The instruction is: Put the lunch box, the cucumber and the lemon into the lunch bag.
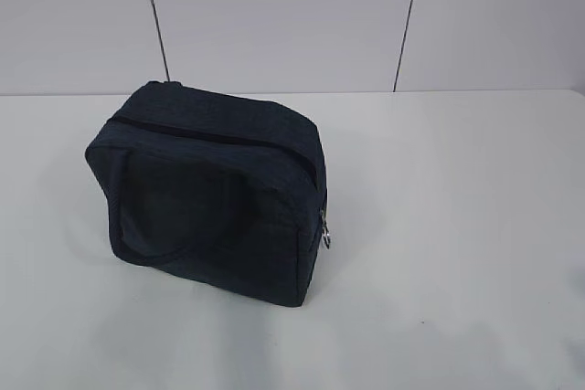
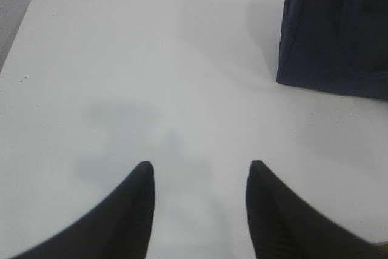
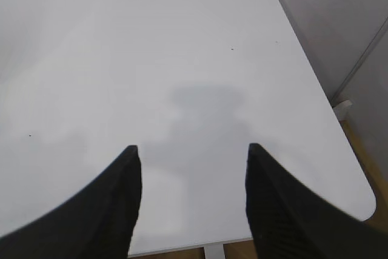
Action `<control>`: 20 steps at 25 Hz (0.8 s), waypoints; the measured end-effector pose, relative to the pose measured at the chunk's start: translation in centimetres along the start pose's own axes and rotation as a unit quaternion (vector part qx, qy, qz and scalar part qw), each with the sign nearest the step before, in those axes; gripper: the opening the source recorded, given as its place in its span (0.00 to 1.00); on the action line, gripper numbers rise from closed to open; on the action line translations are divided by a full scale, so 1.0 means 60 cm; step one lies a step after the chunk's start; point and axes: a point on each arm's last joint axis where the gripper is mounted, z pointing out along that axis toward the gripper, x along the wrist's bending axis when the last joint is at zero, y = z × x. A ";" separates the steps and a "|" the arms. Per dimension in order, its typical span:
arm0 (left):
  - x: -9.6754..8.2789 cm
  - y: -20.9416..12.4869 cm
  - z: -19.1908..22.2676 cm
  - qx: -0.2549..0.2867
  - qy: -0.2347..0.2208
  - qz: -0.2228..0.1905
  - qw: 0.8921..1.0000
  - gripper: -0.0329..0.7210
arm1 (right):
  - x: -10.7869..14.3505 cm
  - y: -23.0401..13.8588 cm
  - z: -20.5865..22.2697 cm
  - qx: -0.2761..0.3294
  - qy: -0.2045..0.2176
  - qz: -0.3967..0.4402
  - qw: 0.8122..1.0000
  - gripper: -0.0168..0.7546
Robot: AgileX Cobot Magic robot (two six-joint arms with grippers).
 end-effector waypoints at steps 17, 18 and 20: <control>-0.005 0.000 0.000 0.000 -0.011 0.006 1.000 0.52 | 0.000 0.000 0.000 0.000 -0.001 0.000 1.000 0.57; -0.005 0.000 0.000 0.000 -0.013 0.009 1.000 0.52 | 0.000 0.000 0.000 0.000 -0.001 0.000 1.000 0.57; -0.005 0.000 0.000 0.000 -0.019 0.011 1.000 0.52 | 0.000 0.000 0.000 0.001 -0.001 0.000 1.000 0.57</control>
